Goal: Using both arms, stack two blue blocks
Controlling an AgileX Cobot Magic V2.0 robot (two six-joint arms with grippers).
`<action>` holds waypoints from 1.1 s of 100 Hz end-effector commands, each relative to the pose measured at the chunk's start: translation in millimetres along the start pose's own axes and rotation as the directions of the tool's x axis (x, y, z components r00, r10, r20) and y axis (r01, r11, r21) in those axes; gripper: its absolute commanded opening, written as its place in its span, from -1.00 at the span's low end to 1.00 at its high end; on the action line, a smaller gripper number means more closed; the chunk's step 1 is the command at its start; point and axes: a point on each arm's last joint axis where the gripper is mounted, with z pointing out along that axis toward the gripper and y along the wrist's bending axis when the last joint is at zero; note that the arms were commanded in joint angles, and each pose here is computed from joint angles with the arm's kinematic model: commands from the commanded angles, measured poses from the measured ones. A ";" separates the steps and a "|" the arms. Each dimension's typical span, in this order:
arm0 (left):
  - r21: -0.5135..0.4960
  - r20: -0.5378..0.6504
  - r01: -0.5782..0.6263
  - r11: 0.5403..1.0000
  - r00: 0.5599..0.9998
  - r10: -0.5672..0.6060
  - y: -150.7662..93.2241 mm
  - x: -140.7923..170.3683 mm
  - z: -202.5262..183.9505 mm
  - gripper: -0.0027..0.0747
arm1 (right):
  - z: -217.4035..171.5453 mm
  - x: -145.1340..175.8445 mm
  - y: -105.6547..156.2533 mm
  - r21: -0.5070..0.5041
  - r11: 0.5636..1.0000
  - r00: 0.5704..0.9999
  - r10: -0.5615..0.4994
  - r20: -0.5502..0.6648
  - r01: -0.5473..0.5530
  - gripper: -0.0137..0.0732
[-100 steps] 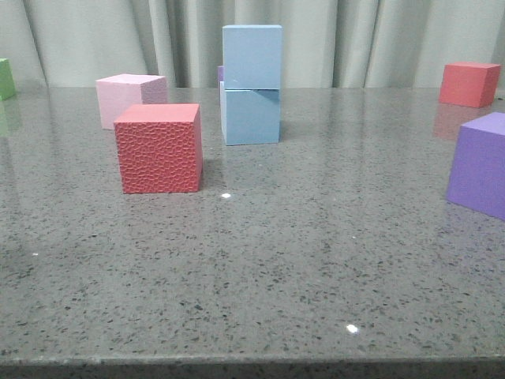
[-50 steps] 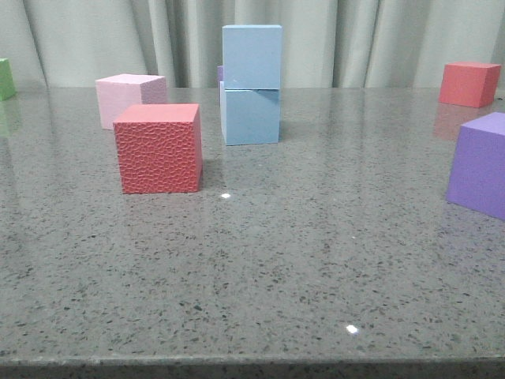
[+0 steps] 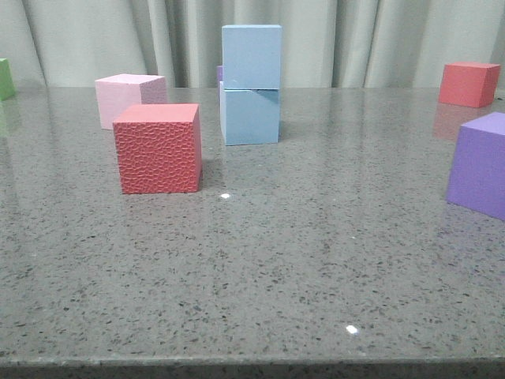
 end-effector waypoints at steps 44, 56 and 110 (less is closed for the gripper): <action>-0.151 0.054 0.064 0.986 0.997 -0.057 6.0 33.2 -11.8 -0.98 | -0.5 -13.0 2.6 -0.023 0.999 0.996 -0.025 0.090 0.027 -0.96; -0.148 0.095 0.064 0.987 0.994 -0.051 6.0 29.5 -12.1 -0.98 | -0.5 -13.0 2.6 -0.023 0.999 0.996 -0.025 0.090 0.027 -0.96; -0.148 0.098 0.064 0.987 0.994 -0.050 6.0 29.2 -12.1 -0.98 | -0.5 -13.0 2.6 -0.023 0.999 0.996 -0.025 0.090 0.027 -0.96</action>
